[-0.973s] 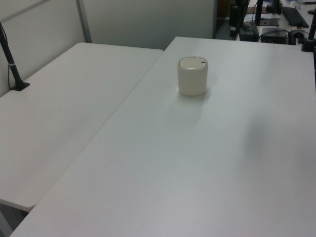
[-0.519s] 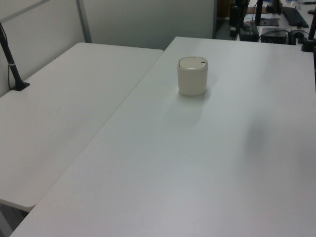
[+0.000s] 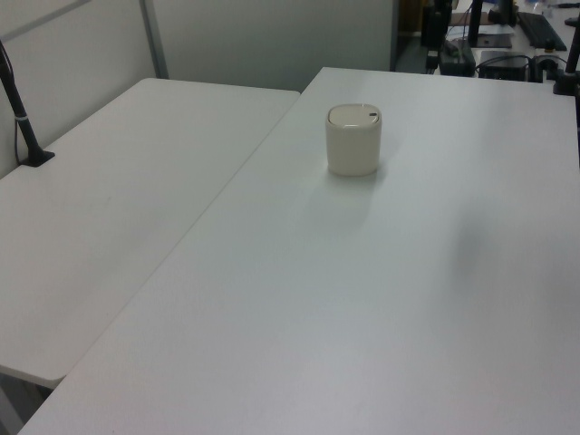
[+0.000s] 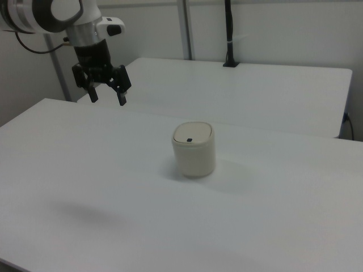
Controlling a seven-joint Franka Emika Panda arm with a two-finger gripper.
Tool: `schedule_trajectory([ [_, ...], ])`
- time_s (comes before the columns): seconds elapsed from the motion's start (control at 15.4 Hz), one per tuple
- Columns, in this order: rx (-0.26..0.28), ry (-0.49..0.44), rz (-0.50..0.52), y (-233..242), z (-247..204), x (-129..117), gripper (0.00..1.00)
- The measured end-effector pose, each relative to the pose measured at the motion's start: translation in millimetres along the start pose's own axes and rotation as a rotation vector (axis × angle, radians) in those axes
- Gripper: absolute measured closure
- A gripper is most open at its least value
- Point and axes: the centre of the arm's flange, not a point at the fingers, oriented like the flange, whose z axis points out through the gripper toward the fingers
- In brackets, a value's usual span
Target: Open the trash bin
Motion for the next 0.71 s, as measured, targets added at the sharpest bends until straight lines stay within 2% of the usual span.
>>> schedule_trajectory([
  [0.06,0.0,0.0,0.003,4,0,0,0.05],
  [0.13,-0.001,0.0,0.009,8,0,-1,0.12],
  [0.19,-0.001,-0.001,0.016,12,0,-1,0.23],
  [0.26,-0.002,0.004,0.024,17,1,-1,0.42],
  [0.58,-0.014,0.139,0.067,42,-3,14,0.94],
  [0.65,-0.005,0.166,0.086,50,-1,17,0.99],
  [0.71,0.009,0.196,0.107,59,2,22,0.99],
])
